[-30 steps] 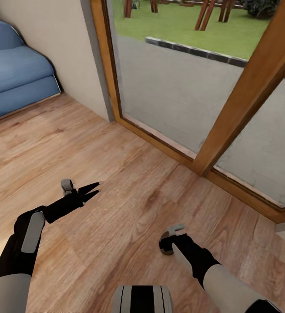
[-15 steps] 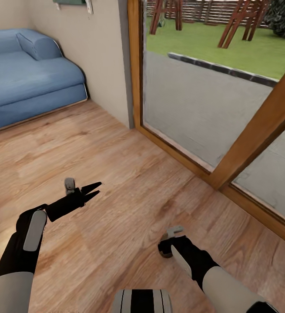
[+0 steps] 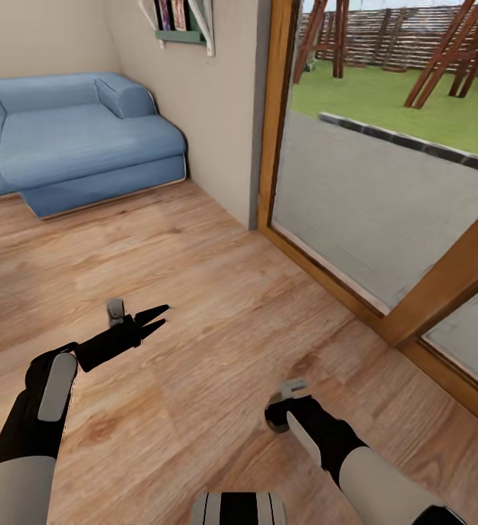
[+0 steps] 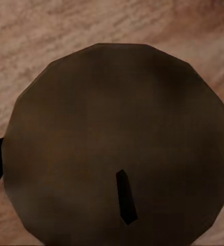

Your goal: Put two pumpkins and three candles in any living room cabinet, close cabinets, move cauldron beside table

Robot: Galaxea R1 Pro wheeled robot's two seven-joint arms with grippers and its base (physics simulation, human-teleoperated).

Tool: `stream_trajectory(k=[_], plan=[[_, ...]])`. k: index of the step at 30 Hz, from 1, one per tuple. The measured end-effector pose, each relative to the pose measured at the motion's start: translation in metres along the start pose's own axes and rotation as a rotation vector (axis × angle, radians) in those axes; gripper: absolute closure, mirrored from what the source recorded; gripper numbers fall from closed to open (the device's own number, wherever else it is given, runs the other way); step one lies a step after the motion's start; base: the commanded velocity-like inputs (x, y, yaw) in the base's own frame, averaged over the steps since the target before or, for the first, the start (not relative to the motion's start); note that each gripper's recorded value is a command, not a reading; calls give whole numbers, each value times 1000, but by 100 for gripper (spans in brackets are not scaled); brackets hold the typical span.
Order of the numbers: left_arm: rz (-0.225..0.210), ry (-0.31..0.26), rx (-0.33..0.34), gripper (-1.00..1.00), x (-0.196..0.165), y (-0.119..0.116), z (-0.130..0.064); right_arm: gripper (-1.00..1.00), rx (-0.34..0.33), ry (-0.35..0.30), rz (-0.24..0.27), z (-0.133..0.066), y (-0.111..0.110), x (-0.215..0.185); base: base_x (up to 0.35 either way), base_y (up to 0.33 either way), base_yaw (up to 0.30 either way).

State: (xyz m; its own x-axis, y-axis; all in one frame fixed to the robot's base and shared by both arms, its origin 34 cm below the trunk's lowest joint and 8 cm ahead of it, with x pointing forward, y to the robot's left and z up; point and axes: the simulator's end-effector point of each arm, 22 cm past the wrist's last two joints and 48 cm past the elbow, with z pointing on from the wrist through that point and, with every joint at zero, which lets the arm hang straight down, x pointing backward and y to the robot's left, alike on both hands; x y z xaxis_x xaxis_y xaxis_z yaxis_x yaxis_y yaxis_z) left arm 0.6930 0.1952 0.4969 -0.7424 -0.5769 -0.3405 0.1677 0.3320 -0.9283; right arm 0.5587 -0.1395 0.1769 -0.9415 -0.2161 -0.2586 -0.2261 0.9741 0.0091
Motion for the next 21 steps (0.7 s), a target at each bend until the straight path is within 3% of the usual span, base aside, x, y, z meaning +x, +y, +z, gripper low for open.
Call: stream_trajectory(k=[16, 21], plan=[[46, -20, 37, -100, -13, -37, -6, 100, 13, -61, -3, -27, -4, -27, 0, 0, 281], [57, -26, 47, -100, -16, -48, -8, 100, 20, -82, -4, -35, -7, -35, 0, 0, 67]])
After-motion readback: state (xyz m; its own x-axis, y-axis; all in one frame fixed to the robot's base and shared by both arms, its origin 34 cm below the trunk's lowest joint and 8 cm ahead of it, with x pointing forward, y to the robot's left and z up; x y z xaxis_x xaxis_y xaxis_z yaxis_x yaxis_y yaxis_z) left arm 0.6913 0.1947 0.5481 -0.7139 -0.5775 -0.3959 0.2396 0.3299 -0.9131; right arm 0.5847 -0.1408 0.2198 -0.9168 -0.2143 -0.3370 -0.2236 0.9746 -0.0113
